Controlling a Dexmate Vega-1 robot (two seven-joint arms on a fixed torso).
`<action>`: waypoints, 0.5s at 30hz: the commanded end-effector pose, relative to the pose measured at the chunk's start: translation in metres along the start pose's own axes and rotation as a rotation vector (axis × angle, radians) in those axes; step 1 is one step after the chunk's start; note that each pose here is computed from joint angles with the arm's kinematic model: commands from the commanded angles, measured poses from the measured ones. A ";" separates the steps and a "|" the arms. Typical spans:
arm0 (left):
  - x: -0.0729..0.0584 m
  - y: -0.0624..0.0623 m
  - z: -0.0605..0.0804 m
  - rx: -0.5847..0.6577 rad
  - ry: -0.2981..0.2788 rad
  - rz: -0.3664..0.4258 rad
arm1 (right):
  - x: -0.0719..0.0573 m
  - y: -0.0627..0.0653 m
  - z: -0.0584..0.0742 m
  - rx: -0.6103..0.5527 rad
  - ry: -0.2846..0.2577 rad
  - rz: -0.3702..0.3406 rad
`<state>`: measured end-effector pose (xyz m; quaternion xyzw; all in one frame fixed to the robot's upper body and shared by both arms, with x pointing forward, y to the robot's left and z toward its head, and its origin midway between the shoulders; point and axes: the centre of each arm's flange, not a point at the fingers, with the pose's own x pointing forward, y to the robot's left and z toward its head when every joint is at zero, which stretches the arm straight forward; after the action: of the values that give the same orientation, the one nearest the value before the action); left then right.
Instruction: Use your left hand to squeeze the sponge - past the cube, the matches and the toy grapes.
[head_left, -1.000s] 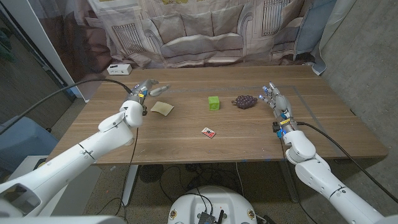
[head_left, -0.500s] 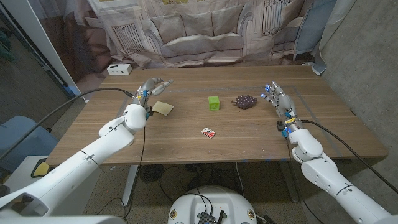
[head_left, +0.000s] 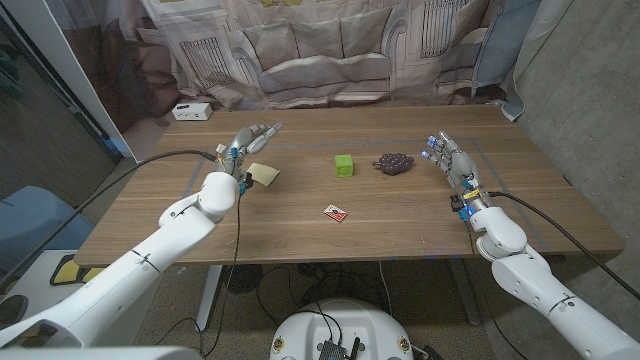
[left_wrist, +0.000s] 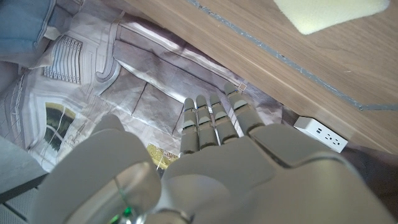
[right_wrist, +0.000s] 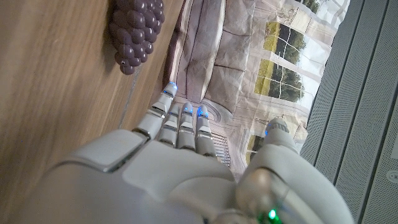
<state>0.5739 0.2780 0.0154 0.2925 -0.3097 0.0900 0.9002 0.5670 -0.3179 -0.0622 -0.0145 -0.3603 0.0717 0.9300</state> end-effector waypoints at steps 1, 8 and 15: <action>-0.013 0.006 -0.007 -0.160 -0.058 0.029 | 0.006 0.009 0.005 -0.036 -0.003 -0.006; -0.027 -0.002 -0.012 -0.264 -0.108 0.020 | 0.011 0.019 -0.003 -0.037 -0.016 -0.013; -0.032 -0.008 -0.014 -0.329 -0.121 -0.017 | 0.014 0.021 0.001 -0.053 -0.024 0.000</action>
<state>0.5629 0.2819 -0.0039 0.1979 -0.3575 0.0481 0.9115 0.5721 -0.3025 -0.0578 -0.0274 -0.3664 0.0616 0.9280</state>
